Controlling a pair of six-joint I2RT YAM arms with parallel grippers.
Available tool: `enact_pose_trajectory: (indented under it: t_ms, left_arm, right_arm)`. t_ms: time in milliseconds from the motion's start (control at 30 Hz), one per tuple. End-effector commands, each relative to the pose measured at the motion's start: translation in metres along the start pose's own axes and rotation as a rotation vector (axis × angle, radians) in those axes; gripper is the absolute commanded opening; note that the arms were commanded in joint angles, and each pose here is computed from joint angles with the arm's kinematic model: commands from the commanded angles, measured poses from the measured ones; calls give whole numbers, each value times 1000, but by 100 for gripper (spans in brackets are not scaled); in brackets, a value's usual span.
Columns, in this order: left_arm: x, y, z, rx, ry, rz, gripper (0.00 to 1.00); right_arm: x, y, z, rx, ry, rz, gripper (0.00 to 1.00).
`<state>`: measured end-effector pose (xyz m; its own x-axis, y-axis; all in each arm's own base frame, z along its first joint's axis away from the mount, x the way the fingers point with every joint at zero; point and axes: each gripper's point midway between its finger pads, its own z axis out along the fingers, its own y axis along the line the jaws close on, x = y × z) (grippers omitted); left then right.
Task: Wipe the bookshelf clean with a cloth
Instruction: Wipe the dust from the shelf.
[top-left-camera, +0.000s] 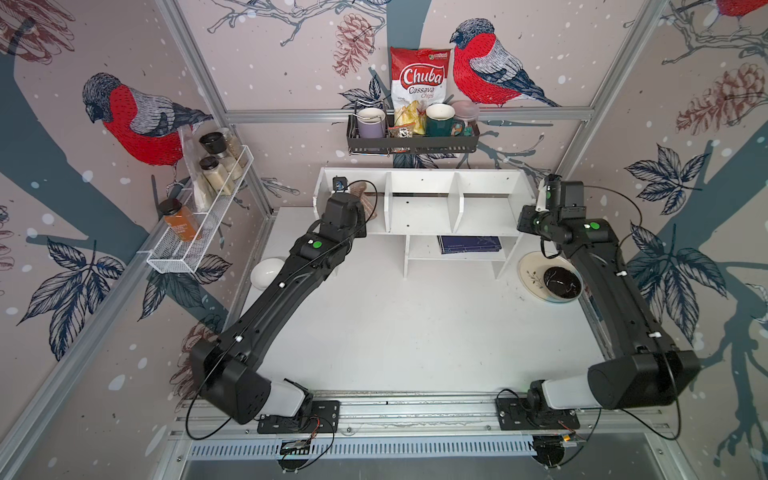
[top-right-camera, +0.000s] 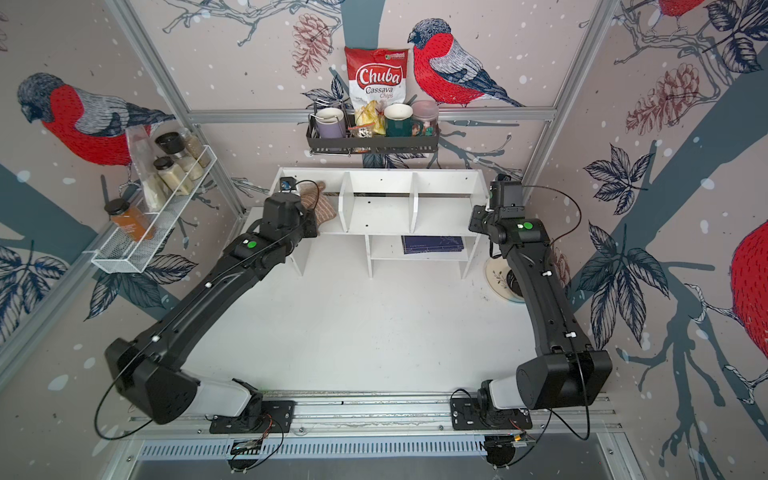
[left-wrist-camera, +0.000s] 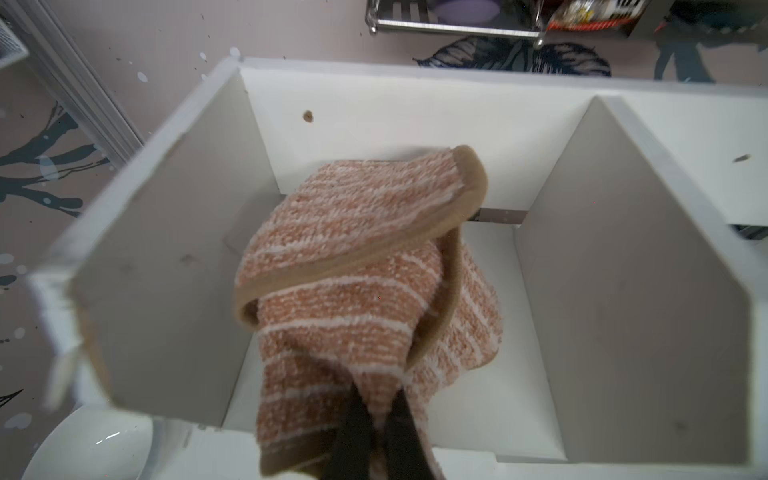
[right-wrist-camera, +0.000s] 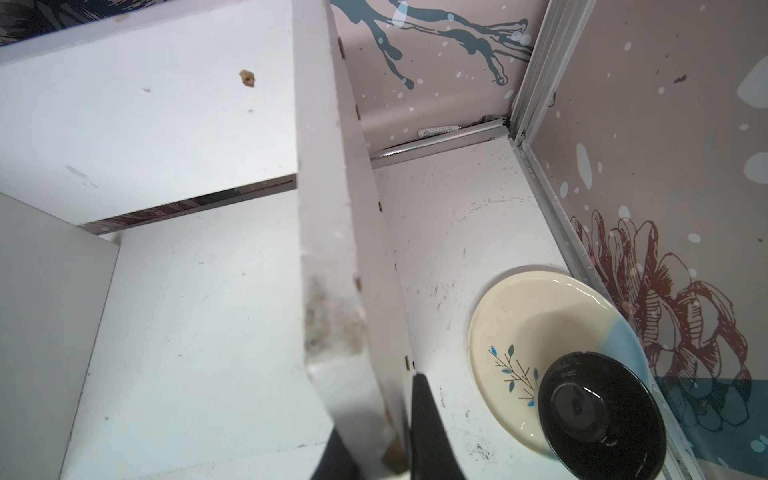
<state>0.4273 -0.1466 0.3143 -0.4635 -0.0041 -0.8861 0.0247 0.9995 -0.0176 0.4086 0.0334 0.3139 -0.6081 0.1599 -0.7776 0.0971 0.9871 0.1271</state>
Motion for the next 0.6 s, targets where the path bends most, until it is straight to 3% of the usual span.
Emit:
enact_pose_trajectory:
  t_ms: [0, 267, 567]
  left_arm:
    - [12, -4, 15, 6, 45, 16, 0]
    - [50, -26, 15, 154, 112, -59, 0]
    - [-16, 30, 37, -82, 56, -75, 0]
  right_arm:
    - [-1, 22, 1, -128, 16, 158, 0]
    - [-8, 26, 2, -230, 9, 184, 0]
    - [-4, 30, 3, -259, 19, 173, 0]
